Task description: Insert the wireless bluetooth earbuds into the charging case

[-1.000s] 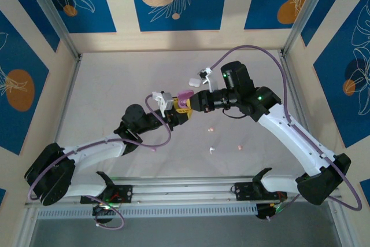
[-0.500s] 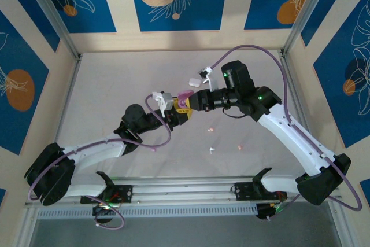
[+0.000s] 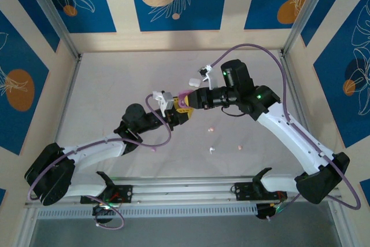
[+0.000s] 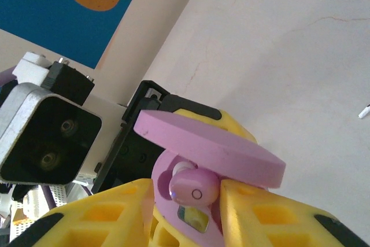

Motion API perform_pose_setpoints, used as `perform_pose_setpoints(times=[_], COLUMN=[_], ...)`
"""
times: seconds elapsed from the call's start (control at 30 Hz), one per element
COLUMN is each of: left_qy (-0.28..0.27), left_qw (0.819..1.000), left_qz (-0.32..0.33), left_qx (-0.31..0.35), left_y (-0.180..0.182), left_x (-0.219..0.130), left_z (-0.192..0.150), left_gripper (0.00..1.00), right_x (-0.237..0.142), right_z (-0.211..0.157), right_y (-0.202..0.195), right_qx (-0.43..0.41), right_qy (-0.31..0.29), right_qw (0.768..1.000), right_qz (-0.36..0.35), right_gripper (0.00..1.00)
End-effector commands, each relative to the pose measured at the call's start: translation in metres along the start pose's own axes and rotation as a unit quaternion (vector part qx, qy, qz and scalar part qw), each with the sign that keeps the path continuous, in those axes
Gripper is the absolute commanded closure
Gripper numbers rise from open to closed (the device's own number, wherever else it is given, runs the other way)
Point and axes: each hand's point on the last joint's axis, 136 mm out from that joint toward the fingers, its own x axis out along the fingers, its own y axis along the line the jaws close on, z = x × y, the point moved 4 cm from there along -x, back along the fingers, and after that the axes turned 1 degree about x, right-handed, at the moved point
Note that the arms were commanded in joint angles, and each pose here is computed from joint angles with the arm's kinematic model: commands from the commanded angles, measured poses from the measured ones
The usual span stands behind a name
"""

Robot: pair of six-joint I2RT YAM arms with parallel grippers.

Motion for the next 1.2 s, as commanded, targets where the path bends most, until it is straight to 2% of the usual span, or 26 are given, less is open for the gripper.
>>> perform_pose_setpoints(times=[0.0,0.2,0.33,0.6,0.73,0.83,1.17], left_qy=[-0.029,-0.027,-0.028,-0.03,-0.029,-0.027,-0.03], left_qw=[0.999,0.999,0.999,0.999,0.999,0.999,0.999], left_qz=[-0.03,-0.031,-0.03,-0.027,-0.03,-0.032,-0.032], left_qx=[0.029,0.031,0.031,0.032,0.032,0.032,0.032], left_y=[-0.012,-0.012,-0.012,-0.012,-0.012,-0.013,-0.013], left_x=[0.006,0.006,0.006,0.006,0.007,0.008,0.009], left_z=[0.022,0.022,0.022,0.023,0.023,0.023,0.025], left_gripper=[0.67,0.67,0.67,0.67,0.67,0.67,0.67], right_x=[-0.001,0.001,0.003,0.0,0.0,0.001,0.005], right_z=[0.006,0.006,0.004,0.0,0.002,0.003,0.0], right_y=[0.004,0.005,0.01,0.015,0.01,0.009,0.009], right_qx=[0.001,-0.007,-0.022,-0.043,-0.038,-0.033,-0.035], right_qy=[-0.006,0.0,0.005,0.009,0.002,0.003,0.013], right_qw=[1.0,1.0,1.0,0.999,0.999,0.999,0.999], right_qz=[0.001,0.0,0.006,0.014,-0.005,-0.005,-0.002], right_gripper=[0.64,0.65,0.69,0.7,0.69,0.73,0.7])
